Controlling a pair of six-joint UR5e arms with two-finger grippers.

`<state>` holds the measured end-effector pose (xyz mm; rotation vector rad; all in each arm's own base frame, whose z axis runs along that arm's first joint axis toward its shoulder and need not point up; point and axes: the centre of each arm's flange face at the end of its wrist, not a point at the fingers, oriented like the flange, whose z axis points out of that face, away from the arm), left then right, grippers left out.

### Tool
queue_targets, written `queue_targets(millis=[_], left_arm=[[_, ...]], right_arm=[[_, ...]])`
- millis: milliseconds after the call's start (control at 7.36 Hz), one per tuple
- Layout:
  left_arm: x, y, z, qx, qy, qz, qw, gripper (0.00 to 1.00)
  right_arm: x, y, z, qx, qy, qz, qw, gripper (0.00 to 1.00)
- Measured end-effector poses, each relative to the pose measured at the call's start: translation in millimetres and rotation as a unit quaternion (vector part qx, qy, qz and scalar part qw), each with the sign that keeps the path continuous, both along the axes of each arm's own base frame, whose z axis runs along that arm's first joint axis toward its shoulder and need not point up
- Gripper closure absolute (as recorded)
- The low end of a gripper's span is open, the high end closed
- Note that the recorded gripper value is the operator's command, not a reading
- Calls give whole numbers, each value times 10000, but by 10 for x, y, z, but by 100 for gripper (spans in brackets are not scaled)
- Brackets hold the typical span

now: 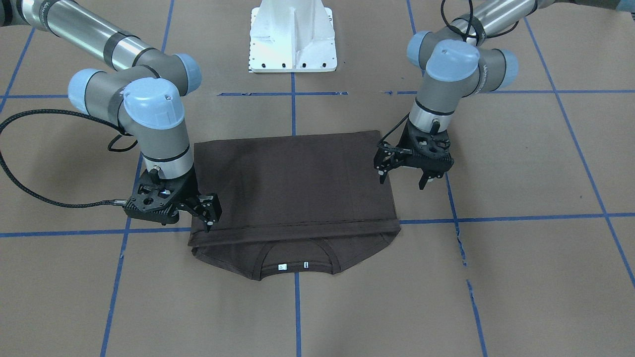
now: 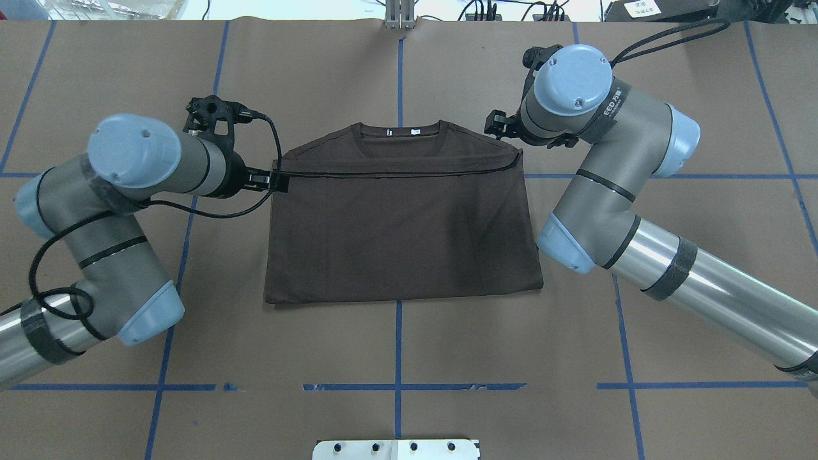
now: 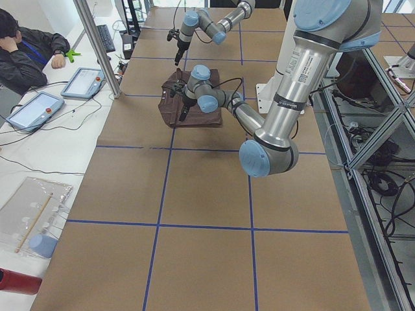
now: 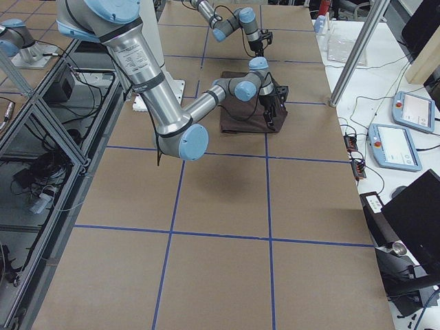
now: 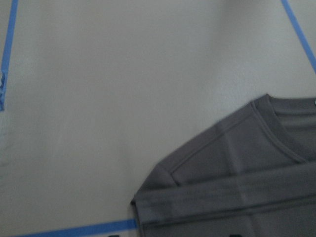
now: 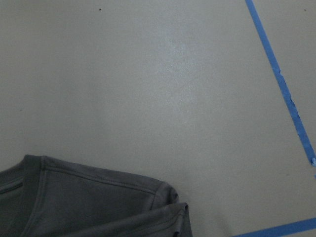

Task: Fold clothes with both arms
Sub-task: 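Release the hem onto the collar and draw both grippers apart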

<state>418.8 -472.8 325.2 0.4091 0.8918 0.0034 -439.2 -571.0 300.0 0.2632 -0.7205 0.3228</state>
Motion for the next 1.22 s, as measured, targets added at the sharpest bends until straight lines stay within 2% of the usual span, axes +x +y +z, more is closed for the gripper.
queue_targets(millis=[136,272,408,680,1224], left_arm=[[-58,301,87,-119,85,78,9999,6],[-18,588,172,-267,187,125,9994,37],[90,803,230,-425,292,81,9986,59],[309,1088,292,-735,408,-12,9965,59],[528,1340,294,-919,460,110,9946,59]], right_arm=[[48,11,-20,41,-25,-45,10000,0],[77,21,-30,64,-40,-59,10000,0],[99,30,-28,73,-46,-61,9999,0],[127,45,-22,82,-53,-59,9999,0],[141,55,4,79,-47,-59,9999,0]])
